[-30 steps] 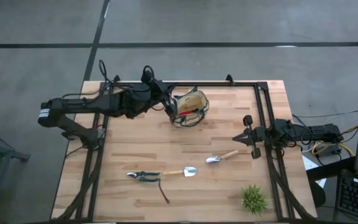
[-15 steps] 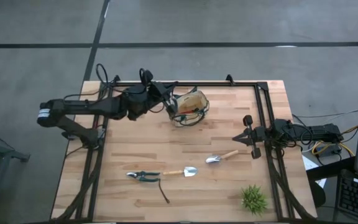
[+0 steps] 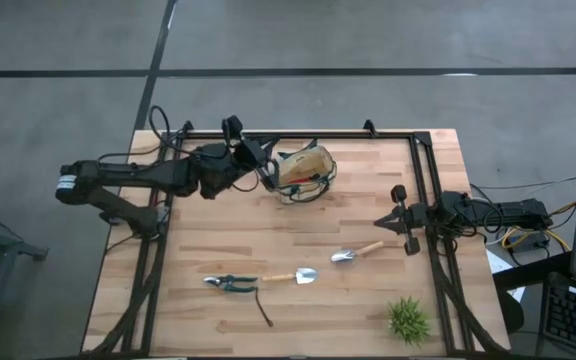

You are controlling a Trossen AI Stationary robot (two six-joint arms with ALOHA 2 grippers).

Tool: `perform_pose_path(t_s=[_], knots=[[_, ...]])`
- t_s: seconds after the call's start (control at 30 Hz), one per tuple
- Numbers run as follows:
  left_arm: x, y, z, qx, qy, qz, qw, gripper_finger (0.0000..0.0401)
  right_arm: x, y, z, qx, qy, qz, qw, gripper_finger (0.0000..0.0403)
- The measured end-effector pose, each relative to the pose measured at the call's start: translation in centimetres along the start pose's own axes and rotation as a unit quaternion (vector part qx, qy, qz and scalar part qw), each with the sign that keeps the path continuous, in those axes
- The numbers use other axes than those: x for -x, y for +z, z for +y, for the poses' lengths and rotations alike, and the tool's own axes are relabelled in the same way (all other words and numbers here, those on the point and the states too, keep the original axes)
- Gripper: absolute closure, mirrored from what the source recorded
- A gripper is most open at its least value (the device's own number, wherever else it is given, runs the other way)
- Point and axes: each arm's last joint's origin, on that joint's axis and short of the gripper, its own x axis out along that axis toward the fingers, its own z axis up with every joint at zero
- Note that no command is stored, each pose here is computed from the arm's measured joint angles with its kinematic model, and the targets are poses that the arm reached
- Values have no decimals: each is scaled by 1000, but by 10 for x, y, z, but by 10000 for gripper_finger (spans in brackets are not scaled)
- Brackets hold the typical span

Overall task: Pick & Place Garden tools in Gardening bag
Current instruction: Put the top right shear scissors into the gardening bag

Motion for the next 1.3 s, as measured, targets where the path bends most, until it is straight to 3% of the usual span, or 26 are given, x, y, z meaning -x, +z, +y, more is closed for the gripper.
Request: perform_pose_path(t_s=[0.17,0.57,0.77,1.3], knots=[[-5,-8,1,11,25,-5,1000,398,0,0,0,0,0,0,1000,394],[-9,-25,-7,42,28,-45,998,398,0,0,0,0,0,0,1000,394],[-7,-35,-9,80,53,-100,990,398,0,0,0,0,0,0,1000,394],[-14,-32,2,114,43,-145,982,398,0,0,0,0,0,0,1000,394]])
